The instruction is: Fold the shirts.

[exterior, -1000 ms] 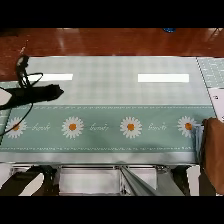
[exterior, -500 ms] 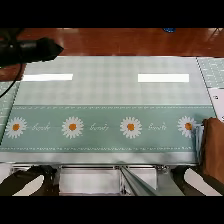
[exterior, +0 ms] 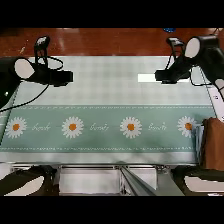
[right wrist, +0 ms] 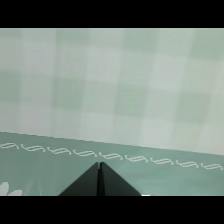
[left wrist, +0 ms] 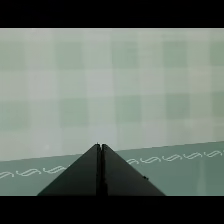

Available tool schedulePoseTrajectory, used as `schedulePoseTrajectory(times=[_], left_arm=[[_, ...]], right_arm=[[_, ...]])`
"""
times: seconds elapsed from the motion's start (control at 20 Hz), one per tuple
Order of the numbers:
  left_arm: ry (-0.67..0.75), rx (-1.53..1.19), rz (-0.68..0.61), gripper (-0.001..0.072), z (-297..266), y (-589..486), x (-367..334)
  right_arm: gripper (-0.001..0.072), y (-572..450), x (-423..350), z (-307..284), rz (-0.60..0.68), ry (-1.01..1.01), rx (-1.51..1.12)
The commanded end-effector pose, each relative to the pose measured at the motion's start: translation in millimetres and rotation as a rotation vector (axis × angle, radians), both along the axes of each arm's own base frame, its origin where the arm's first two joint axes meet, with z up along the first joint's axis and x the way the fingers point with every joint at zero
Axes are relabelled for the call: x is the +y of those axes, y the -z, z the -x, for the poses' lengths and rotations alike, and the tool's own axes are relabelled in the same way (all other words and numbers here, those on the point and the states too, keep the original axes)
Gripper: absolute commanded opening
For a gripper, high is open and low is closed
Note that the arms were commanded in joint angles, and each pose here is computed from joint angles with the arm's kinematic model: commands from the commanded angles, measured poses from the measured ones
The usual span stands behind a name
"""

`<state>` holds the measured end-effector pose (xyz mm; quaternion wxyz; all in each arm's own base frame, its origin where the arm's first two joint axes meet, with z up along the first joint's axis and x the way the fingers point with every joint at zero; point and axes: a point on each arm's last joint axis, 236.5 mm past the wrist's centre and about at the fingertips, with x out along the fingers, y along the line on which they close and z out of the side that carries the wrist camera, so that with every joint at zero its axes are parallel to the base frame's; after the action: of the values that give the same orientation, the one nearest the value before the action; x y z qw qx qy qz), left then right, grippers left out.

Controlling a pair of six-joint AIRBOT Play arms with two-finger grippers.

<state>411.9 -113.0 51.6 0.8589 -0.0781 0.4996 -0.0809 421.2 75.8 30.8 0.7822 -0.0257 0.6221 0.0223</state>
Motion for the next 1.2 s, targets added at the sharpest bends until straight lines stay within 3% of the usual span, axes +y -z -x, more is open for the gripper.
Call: schedulePoseTrajectory(times=[0.0,1.15], left_arm=[[-0.025,0.035,-0.011,0.002,2.2,11.9,9.5],[-0.025,0.042,-0.012,0.002,1.8,15.0,9.0]], right_arm=[[0.0022,10.9,-0.9,9.4,0.059,-0.002,0.052],[0.0022,9.6,-1.6,10.0,0.06,-0.002,0.052]])
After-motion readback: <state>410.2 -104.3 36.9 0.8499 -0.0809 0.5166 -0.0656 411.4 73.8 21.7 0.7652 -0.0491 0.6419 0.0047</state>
